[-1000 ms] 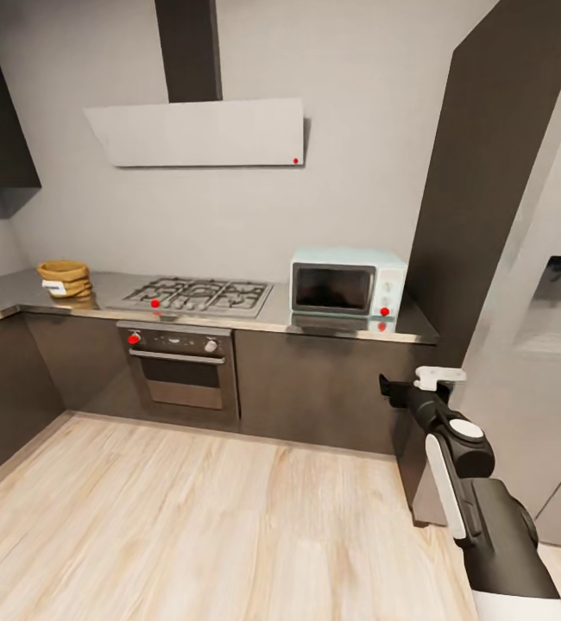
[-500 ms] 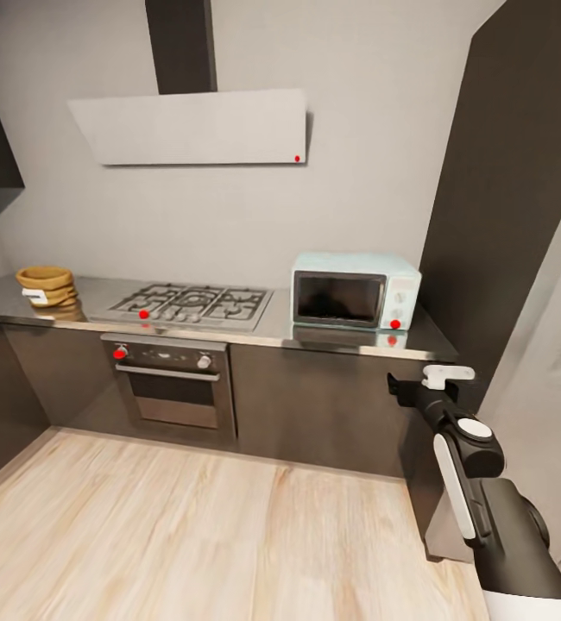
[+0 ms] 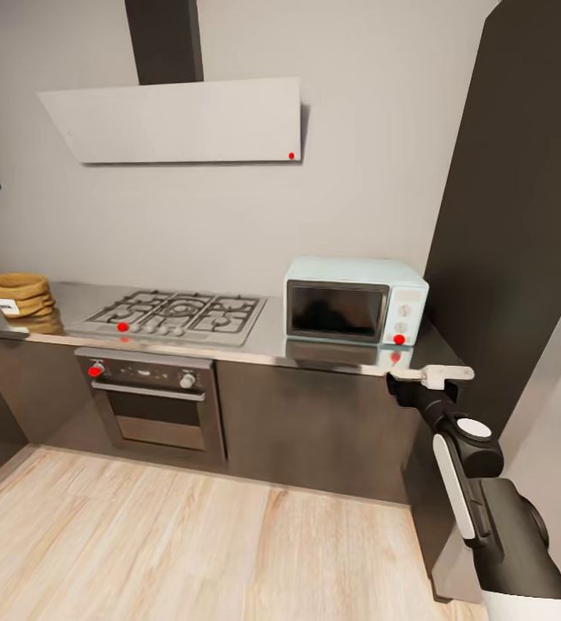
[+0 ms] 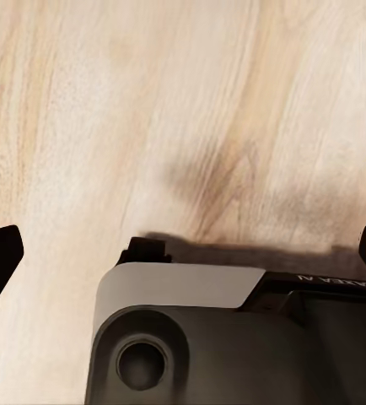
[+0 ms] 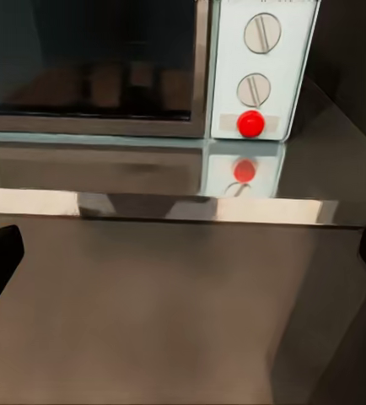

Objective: In the kitchen, take the popcorn bag from the countertop, put it into the microwave, and heat it until the popcorn is cooked so the cooked popcorn ends up inside the bag.

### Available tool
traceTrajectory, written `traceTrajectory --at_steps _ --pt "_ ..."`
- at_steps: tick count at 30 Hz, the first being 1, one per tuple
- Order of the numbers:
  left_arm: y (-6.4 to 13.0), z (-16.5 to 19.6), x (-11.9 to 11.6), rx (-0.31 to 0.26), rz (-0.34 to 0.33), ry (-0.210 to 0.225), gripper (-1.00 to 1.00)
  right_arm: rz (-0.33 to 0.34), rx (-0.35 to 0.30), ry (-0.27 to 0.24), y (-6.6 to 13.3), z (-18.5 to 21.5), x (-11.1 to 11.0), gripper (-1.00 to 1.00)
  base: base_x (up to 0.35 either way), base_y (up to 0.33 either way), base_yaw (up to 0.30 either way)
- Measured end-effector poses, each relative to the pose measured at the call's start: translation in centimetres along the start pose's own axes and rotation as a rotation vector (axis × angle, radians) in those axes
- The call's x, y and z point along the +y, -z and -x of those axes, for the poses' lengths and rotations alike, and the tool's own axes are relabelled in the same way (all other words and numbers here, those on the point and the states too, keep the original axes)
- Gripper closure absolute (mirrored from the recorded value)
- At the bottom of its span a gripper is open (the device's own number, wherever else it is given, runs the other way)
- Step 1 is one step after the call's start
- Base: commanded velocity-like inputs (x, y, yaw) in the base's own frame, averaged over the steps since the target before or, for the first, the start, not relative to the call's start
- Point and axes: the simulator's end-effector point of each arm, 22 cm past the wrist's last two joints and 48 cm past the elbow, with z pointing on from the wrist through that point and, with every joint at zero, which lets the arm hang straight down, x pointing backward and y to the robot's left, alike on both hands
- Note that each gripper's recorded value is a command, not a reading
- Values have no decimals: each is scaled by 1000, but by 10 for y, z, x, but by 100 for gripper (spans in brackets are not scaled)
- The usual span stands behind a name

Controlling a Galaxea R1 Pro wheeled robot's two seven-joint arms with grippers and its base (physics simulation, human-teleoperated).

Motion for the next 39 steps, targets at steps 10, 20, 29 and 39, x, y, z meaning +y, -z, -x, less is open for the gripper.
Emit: traceTrajectory --at_steps 10,20,29,39 --pt "0 0 0 0 0 0 -100 -3 0 -1 0 0 -2 -100 310 -190 0" --pt "0 0 1 -1 2 0 -100 -4 0 0 0 0 -1 -100 339 -7 0" --pt "0 5 0 -27 0 -1 -100 -5 2 0 -1 -1 -2 -100 81 0 0" --pt "0 6 0 -31 0 0 -100 -36 -1 -22 0 0 -19 -100 309 0 0"
